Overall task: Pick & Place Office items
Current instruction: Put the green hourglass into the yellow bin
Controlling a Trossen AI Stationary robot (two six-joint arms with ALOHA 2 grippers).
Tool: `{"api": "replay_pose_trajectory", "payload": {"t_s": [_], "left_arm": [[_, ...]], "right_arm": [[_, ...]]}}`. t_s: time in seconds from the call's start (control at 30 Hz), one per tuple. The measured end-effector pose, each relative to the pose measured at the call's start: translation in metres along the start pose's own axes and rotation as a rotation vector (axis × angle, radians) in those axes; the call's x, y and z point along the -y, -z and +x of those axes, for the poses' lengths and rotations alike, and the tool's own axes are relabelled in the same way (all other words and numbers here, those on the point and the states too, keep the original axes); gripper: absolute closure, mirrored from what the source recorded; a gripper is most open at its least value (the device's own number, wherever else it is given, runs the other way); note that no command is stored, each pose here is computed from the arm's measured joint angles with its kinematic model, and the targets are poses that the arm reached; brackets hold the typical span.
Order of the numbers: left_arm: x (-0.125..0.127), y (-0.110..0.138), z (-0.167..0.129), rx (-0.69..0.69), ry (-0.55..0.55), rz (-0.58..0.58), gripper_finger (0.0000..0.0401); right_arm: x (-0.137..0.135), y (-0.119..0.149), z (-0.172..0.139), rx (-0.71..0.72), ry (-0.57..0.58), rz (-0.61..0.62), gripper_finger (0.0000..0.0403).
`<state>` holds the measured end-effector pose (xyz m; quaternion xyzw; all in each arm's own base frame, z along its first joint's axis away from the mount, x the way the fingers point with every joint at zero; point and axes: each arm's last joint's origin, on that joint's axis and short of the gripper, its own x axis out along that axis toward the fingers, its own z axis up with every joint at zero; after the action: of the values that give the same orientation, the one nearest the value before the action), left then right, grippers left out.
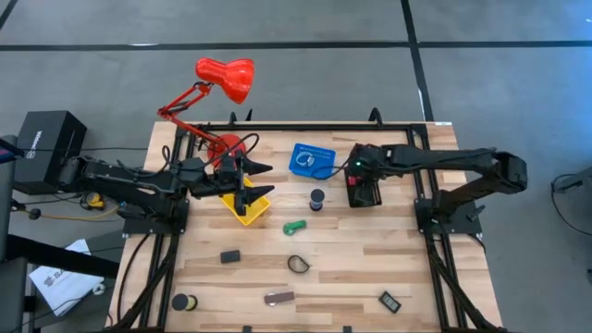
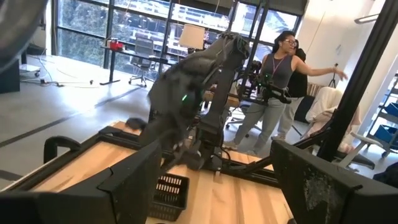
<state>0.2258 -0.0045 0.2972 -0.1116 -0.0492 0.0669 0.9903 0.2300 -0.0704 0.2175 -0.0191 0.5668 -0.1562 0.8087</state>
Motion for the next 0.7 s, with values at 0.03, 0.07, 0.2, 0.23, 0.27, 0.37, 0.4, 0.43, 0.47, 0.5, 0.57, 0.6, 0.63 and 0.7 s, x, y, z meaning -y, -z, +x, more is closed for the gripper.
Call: {"api": "replay_pose_trajectory", "payload": {"t_s": [0.03, 0.07, 0.2, 0.23, 0.27, 0.37, 0.4, 0.43, 0.47, 0.5, 0.57, 0.6, 0.63, 0.7], "left_arm": [[0.0, 0.0, 0.0, 0.0, 0.0, 0.0, 0.0104], [0.0, 0.0, 0.0, -0.001, 0.0, 0.0, 0.0104], [0.0, 0.0, 0.0, -0.001, -0.001, -0.008, 0.0104], [0.0, 0.0, 0.0, -0.001, -0.001, -0.014, 0.0104], [0.0, 0.0, 0.0, -0.001, -0.001, -0.027, 0.0104], [0.0, 0.0, 0.0, -0.002, -0.001, -0.064, 0.0104], [0.0, 0.0, 0.0, -0.002, -0.001, -0.078, 0.0104], [0.0, 0.0, 0.0, -0.002, -0.001, -0.081, 0.0104], [0.0, 0.0, 0.0, -0.002, -0.001, -0.081, 0.0104], [0.001, 0.0, 0.0, -0.002, -0.001, -0.082, 0.0104], [0.002, 0.001, 0.0, -0.007, 0.011, -0.082, 0.0104], [0.003, 0.001, -0.001, -0.013, 0.028, -0.082, 0.0104], [0.005, 0.002, -0.001, -0.024, 0.057, -0.082, 0.0104], [0.01, 0.003, -0.001, -0.045, 0.139, -0.083, 0.0104]], "right_arm": [[-0.001, -0.001, -0.007, 0.034, 0.0, 0.009, 0.0234], [-0.002, 0.0, -0.013, 0.065, -0.002, 0.018, 0.0235], [-0.01, 0.003, -0.037, 0.163, -0.019, 0.028, 0.0235], [-0.012, 0.004, -0.043, 0.187, -0.026, 0.041, 0.0235], [-0.014, 0.005, -0.048, 0.21, -0.035, 0.049, 0.0235], [-0.025, 0.011, -0.059, 0.27, -0.068, 0.041, 0.0235], [-0.029, 0.014, -0.06, 0.289, -0.078, 0.029, 0.0235], [-0.033, 0.017, -0.061, 0.304, -0.089, 0.014, 0.0235], [-0.037, 0.021, -0.061, 0.315, -0.1, 0.0, 0.0235], [-0.041, 0.023, -0.061, 0.331, -0.113, -0.006, 0.0235], [-0.048, 0.029, -0.059, 0.37, -0.138, -0.005, 0.0235], [-0.052, 0.032, -0.057, 0.387, -0.15, -0.006, 0.0235], [-0.055, 0.034, -0.054, 0.415, -0.162, -0.006, 0.0235], [-0.062, 0.036, -0.049, 0.479, -0.183, -0.009, 0.0235]]}}
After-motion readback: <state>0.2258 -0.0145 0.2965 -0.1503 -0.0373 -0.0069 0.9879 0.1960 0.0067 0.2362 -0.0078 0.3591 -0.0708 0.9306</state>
